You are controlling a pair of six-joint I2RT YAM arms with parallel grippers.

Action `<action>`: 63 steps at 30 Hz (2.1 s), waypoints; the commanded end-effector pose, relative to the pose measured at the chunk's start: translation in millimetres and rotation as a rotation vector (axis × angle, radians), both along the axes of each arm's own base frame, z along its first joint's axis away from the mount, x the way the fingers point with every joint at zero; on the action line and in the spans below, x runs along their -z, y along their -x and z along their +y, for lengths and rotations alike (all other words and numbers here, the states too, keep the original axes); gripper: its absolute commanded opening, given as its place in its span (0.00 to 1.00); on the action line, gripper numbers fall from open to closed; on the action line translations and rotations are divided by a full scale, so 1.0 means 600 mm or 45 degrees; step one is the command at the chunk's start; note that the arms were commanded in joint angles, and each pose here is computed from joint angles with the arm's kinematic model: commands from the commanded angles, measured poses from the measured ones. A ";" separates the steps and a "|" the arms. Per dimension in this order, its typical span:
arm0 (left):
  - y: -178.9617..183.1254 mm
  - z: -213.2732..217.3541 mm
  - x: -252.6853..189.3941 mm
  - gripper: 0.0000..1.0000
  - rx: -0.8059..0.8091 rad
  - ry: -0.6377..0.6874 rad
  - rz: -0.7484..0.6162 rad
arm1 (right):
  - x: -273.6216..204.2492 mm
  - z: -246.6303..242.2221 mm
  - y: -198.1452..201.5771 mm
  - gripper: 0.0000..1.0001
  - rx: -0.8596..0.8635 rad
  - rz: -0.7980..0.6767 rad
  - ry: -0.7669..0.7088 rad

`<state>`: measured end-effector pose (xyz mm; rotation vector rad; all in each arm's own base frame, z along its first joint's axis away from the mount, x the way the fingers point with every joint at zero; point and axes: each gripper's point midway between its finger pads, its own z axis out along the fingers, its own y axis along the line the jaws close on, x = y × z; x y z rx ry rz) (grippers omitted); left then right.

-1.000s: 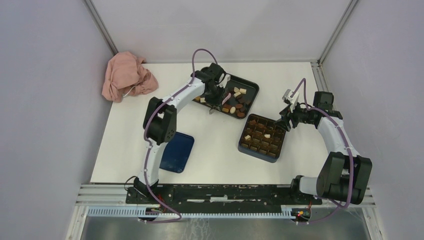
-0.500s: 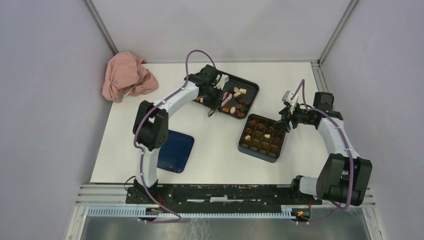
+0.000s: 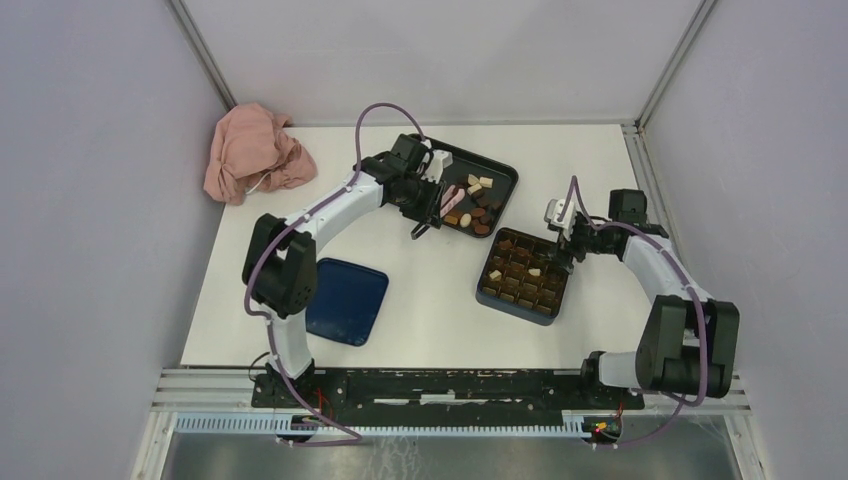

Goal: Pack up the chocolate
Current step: Pick up the fake chocolate from the plate, then adjust the packing box at the center of the board.

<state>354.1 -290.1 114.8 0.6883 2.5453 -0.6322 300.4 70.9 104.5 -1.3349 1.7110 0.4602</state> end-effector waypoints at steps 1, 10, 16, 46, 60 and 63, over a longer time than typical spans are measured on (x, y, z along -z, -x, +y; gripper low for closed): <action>0.002 -0.011 -0.072 0.02 0.030 0.126 -0.120 | -0.006 -0.023 -0.059 0.81 0.035 -0.056 0.133; 0.017 -0.004 -0.079 0.02 0.034 0.144 -0.135 | 0.034 -0.025 -0.083 0.76 0.035 0.038 0.216; 0.019 -0.008 -0.084 0.02 0.040 0.162 -0.135 | 0.058 -0.019 -0.092 0.68 0.029 0.053 0.281; 0.089 -0.007 -0.124 0.02 0.154 0.332 -0.168 | -0.068 0.033 -0.054 0.00 -0.003 -0.327 0.205; 0.212 -0.048 -0.110 0.02 0.365 0.396 0.013 | 0.034 0.046 -0.065 0.04 0.104 0.169 0.092; 0.242 -0.057 -0.101 0.02 0.423 0.370 0.044 | 0.044 0.049 -0.062 0.11 0.110 0.212 0.084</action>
